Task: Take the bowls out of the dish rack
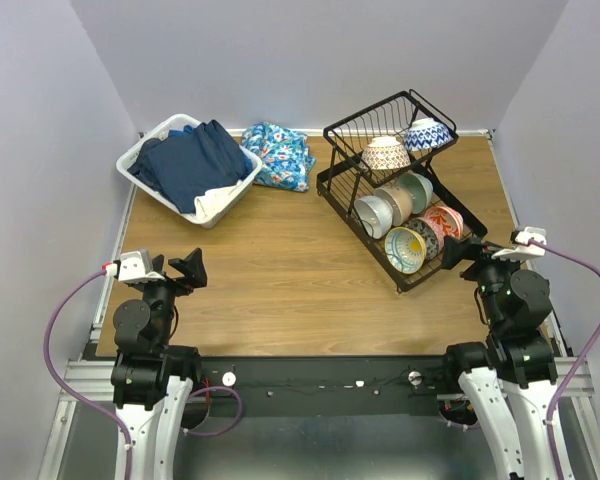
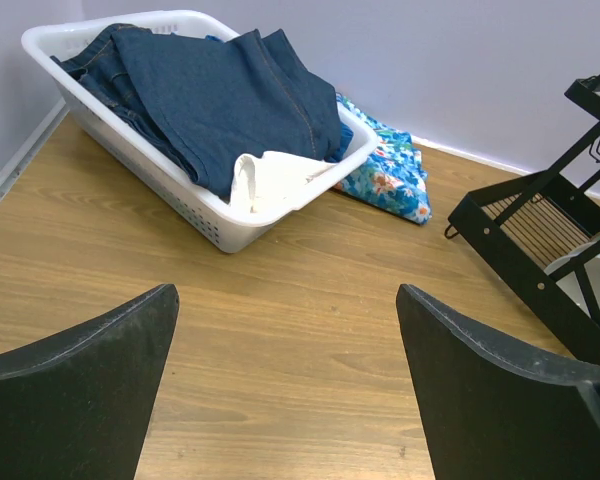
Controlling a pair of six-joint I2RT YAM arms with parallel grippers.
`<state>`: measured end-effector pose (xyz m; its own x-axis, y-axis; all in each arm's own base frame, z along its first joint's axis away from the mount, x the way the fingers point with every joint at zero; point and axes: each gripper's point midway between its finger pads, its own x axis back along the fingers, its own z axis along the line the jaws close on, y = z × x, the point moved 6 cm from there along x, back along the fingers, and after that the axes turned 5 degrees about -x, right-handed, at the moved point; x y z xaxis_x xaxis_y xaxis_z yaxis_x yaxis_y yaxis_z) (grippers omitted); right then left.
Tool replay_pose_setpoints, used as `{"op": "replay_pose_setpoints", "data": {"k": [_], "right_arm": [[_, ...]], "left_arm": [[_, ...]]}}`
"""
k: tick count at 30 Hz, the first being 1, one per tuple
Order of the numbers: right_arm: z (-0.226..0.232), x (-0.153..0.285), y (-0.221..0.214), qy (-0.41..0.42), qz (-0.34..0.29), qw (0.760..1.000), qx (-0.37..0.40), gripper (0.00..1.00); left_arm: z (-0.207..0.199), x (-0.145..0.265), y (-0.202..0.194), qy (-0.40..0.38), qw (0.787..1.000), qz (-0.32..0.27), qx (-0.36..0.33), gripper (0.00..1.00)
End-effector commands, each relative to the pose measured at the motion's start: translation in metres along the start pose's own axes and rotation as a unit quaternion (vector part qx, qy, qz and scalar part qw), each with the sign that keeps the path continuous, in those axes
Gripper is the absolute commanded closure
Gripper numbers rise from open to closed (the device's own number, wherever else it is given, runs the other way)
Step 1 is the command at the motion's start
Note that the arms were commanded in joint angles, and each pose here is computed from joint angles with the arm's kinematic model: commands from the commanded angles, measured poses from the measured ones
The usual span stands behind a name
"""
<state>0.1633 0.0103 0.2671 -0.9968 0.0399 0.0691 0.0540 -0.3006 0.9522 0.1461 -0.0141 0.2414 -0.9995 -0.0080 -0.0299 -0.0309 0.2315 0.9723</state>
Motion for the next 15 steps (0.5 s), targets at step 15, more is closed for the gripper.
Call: {"op": "replay_pose_setpoints", "data": {"k": [15], "right_arm": [[0.015,-0.023,0.016,0.039,0.039,0.996,0.067,0.0]], "left_arm": [[-0.004,-0.002,0.001,-0.019,1.0,-0.002,-0.006,0.01]]}}
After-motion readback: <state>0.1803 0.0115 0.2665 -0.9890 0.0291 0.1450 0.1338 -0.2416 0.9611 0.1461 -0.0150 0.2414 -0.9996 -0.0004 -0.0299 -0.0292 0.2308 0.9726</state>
